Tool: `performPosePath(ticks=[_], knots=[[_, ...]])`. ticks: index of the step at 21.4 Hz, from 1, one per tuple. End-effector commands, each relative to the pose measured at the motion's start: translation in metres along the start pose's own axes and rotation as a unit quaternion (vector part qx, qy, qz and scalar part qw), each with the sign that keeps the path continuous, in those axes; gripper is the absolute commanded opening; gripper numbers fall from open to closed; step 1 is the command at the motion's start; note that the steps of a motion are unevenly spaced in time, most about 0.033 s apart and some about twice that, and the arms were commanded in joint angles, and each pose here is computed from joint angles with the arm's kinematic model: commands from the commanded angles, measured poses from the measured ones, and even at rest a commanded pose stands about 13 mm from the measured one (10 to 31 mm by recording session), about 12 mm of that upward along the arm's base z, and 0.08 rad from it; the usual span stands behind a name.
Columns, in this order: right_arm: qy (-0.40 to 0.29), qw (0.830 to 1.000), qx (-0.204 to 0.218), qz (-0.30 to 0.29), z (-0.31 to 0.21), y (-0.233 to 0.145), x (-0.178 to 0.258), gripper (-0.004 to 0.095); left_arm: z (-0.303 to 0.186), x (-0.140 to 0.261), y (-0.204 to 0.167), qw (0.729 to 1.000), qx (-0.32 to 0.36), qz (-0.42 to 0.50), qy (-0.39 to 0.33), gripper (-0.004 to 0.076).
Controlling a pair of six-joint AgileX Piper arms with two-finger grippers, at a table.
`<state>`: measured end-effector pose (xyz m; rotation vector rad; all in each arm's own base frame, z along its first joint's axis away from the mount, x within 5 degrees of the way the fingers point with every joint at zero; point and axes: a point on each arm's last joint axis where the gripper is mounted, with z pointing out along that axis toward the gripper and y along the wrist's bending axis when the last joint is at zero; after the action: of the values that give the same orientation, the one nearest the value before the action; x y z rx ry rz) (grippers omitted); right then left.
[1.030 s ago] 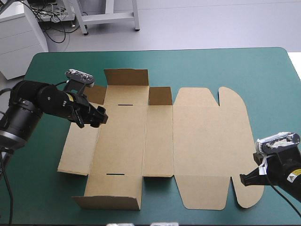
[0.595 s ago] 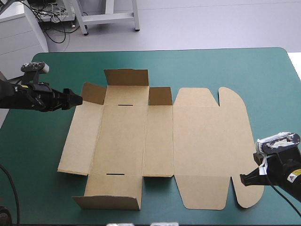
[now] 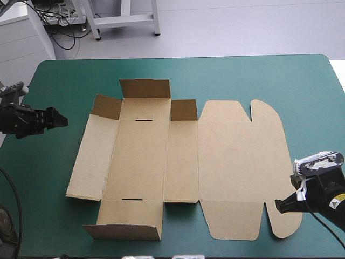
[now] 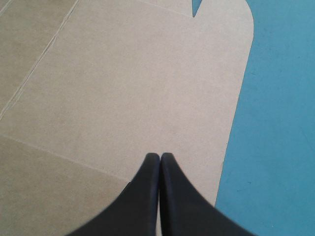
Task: Fold the box
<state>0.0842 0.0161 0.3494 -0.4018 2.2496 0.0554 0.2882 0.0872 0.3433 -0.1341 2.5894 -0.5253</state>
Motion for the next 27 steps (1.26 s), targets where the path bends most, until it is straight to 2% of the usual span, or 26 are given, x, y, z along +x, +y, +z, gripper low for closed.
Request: performPosePath(ticks=[1,7,19,27], knots=[[-0.038,0.999,0.011,-0.003,-0.005,-0.002,-0.01,-0.0023,0.022,0.013,0.004,0.997,0.06,-0.013,0.05,0.0601],[-0.039,0.999,0.005,-0.003,-0.005,-0.001,-0.01,-0.0023,0.068,0.047,0.021,0.985,0.104,-0.045,0.132,0.0601],[-0.043,0.999,-0.005,-0.009,-0.005,0.001,-0.011,-0.0023,0.09,0.083,0.022,0.971,0.14,-0.075,0.18,0.0601],[-0.042,0.999,-0.004,-0.01,-0.005,0.001,-0.011,-0.0023,0.105,0.095,0.001,0.962,0.165,-0.036,0.213,0.0591]])
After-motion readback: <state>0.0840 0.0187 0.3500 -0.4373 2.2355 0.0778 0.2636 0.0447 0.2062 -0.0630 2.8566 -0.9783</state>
